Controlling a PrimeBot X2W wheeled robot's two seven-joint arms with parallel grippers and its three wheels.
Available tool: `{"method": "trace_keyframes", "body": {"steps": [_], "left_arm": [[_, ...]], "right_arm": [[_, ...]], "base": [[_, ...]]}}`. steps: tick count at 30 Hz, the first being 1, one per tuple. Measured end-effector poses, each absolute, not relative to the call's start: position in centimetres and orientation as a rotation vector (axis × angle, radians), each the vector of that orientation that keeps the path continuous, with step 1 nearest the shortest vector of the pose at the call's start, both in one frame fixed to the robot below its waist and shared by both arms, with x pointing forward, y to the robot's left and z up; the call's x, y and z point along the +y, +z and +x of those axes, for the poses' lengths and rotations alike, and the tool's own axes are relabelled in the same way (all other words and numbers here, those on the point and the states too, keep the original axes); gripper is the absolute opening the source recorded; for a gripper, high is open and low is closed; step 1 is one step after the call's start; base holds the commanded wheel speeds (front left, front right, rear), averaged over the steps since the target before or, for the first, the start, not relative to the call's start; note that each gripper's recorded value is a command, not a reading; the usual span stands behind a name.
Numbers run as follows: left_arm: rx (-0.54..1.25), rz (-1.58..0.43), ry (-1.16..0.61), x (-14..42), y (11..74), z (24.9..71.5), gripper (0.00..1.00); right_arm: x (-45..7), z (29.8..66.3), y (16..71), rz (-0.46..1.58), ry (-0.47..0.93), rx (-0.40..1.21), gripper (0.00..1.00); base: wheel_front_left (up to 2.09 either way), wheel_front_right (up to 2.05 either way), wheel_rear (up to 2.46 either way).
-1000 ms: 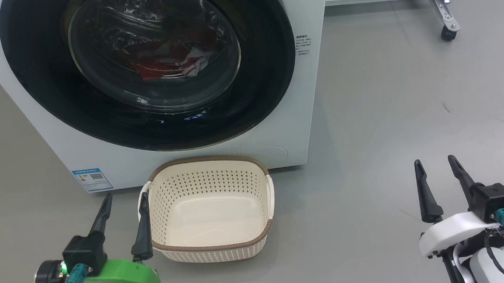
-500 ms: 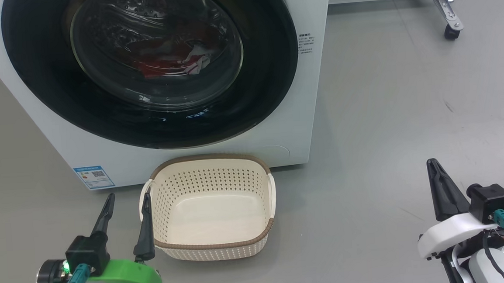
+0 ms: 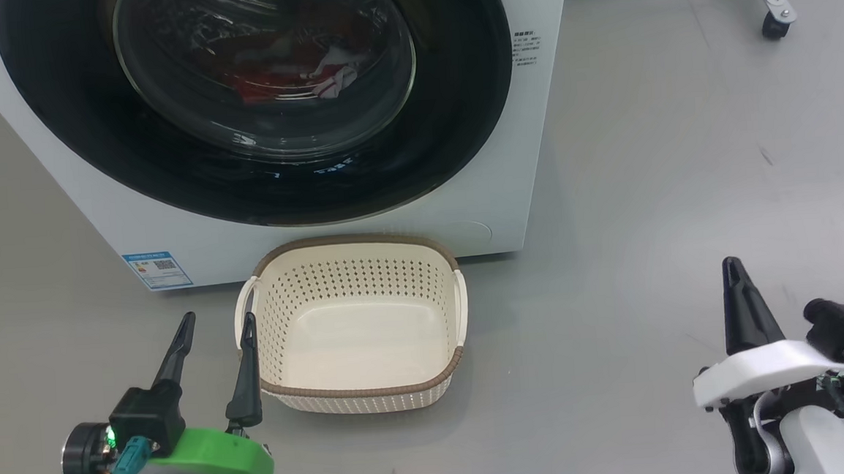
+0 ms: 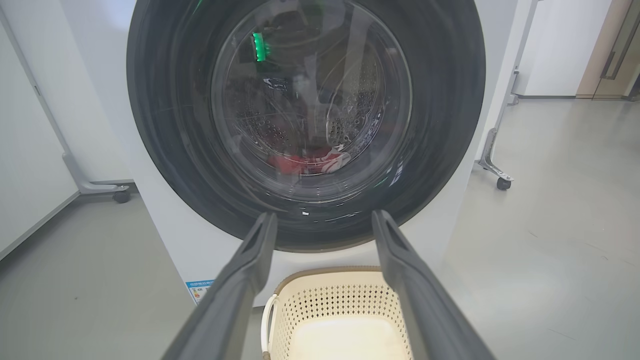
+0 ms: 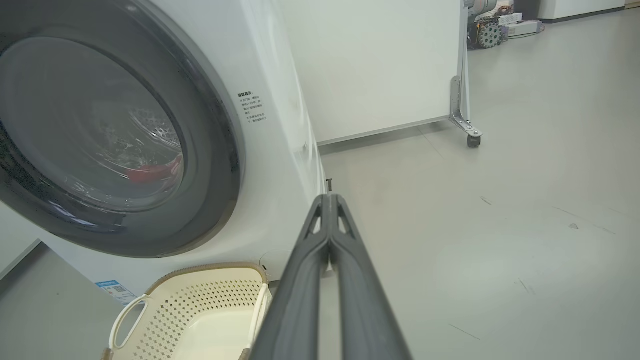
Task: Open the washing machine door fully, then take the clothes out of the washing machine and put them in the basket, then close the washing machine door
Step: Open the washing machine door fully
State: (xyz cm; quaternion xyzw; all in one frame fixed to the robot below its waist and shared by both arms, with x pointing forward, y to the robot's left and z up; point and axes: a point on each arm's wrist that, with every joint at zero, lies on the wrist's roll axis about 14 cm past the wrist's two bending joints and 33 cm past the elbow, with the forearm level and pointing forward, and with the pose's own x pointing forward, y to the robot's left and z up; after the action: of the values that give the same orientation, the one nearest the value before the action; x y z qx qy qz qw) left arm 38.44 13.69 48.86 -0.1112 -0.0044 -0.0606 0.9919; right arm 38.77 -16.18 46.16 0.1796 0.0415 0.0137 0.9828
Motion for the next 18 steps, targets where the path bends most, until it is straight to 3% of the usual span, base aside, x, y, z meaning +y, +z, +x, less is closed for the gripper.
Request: {"method": "trace_keyframes", "body": {"steps": [11, 18], "left_arm": [[-0.009, -0.211, -0.126, 13.7, 48.6, 40.5, 1.00], [-0.007, -0.212, -0.120, 14.0, 48.2, 41.7, 1.00]], "right_arm": [[-17.4, 43.8, 47.1, 0.868, -0.059, 0.053, 0.00], [-16.9, 47.4, 47.7, 1.123, -0.033, 0.074, 0.00]], "base": [[0.00, 0.00, 0.00], [0.00, 0.00, 0.00]]}}
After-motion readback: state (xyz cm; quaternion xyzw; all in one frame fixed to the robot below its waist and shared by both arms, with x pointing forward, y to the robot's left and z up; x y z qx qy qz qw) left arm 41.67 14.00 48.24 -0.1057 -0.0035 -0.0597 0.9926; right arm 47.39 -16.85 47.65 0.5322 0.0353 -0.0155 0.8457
